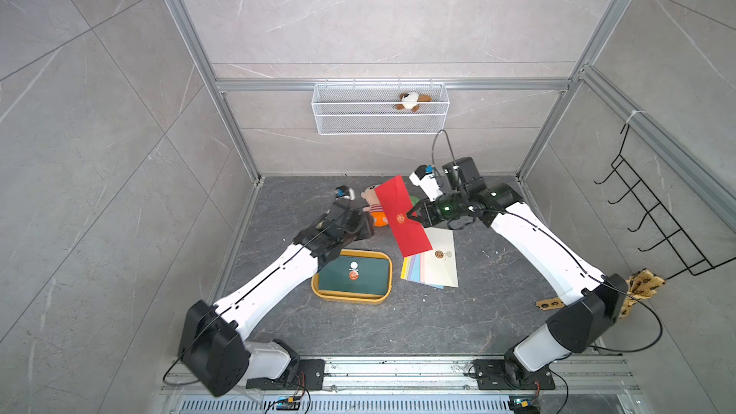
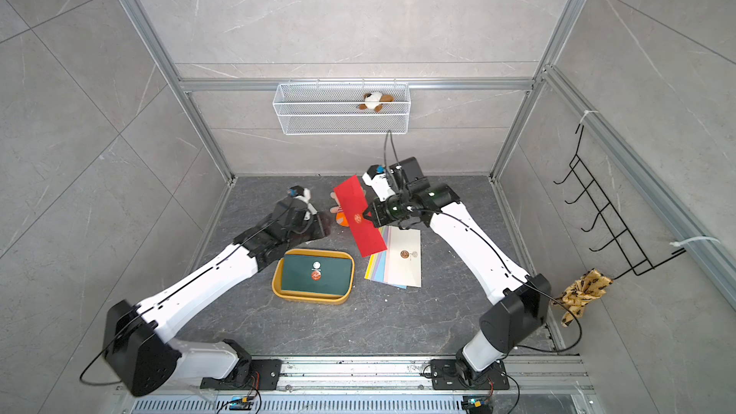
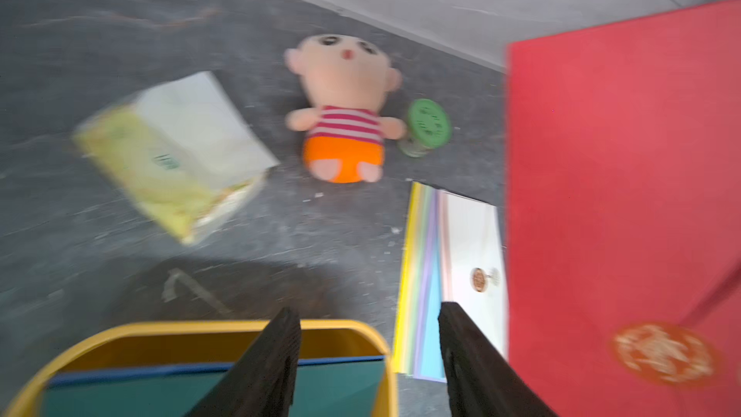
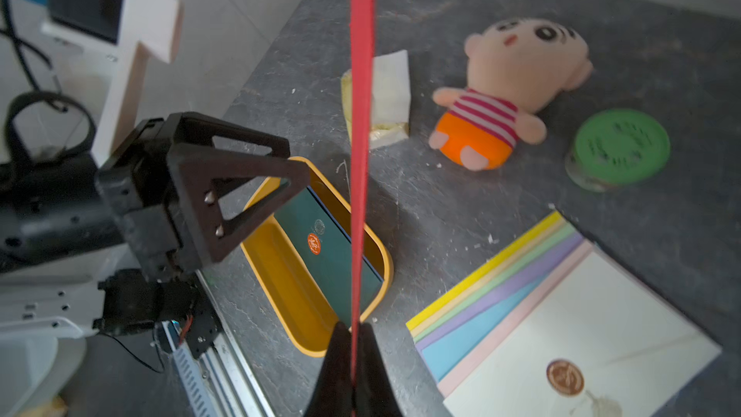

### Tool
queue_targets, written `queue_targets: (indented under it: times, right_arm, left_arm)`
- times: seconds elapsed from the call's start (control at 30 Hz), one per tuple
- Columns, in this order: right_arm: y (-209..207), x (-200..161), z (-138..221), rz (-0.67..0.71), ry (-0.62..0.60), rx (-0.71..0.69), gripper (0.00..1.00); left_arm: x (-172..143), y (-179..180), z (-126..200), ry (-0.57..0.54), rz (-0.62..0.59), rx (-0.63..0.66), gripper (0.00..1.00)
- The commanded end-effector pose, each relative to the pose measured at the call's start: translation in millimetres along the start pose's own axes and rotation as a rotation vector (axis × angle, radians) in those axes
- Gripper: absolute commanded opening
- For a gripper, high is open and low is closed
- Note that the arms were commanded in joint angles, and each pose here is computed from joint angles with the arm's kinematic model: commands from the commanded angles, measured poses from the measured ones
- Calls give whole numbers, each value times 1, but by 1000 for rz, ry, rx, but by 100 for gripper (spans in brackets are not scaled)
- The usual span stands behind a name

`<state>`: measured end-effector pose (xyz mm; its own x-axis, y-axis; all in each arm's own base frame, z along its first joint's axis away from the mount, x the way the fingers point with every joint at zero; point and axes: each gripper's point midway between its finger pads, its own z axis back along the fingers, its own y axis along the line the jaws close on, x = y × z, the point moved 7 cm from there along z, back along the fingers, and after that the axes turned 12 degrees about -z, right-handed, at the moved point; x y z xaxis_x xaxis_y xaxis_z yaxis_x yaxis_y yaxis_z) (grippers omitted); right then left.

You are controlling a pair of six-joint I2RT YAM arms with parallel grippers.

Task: Put the sealed envelopes into the storage box
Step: Place the envelope in the storage box.

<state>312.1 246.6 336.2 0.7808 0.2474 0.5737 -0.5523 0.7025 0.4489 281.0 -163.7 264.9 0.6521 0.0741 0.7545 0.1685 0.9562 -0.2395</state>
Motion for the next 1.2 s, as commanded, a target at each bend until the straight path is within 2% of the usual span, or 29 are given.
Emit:
queue_targets:
  times: [0.0, 0.17, 0.2, 0.37, 0.7, 1.07, 1.1, 1.17]
  right_arm:
    - [16, -12, -26, 204, 214, -72, 0]
    - [57, -16, -71, 432, 414, -89, 0]
    - [62, -14, -80, 453, 397, -88, 0]
    - [80, -22, -101, 511, 430, -20, 0]
    - [78, -51, -151, 581, 554, -43, 0]
    - [79, -79, -184, 632, 651, -56, 0]
    - [79, -79, -185, 637, 652, -62, 2]
    - [80, -79, -187, 645, 645, -82, 24]
  left_arm:
    - [-10, 33, 40, -32, 20, 112, 60]
    - [-19, 54, 80, -76, -5, 191, 60]
    - [-21, 58, 86, -85, -8, 203, 60]
    - [-25, 65, 102, -120, -26, 219, 60]
    - [-38, 74, 107, -126, -39, 246, 61]
    - [-46, 82, 117, -173, -24, 257, 62]
    - [-45, 81, 117, -175, -24, 253, 62]
    - [-44, 81, 117, -176, -27, 255, 62]
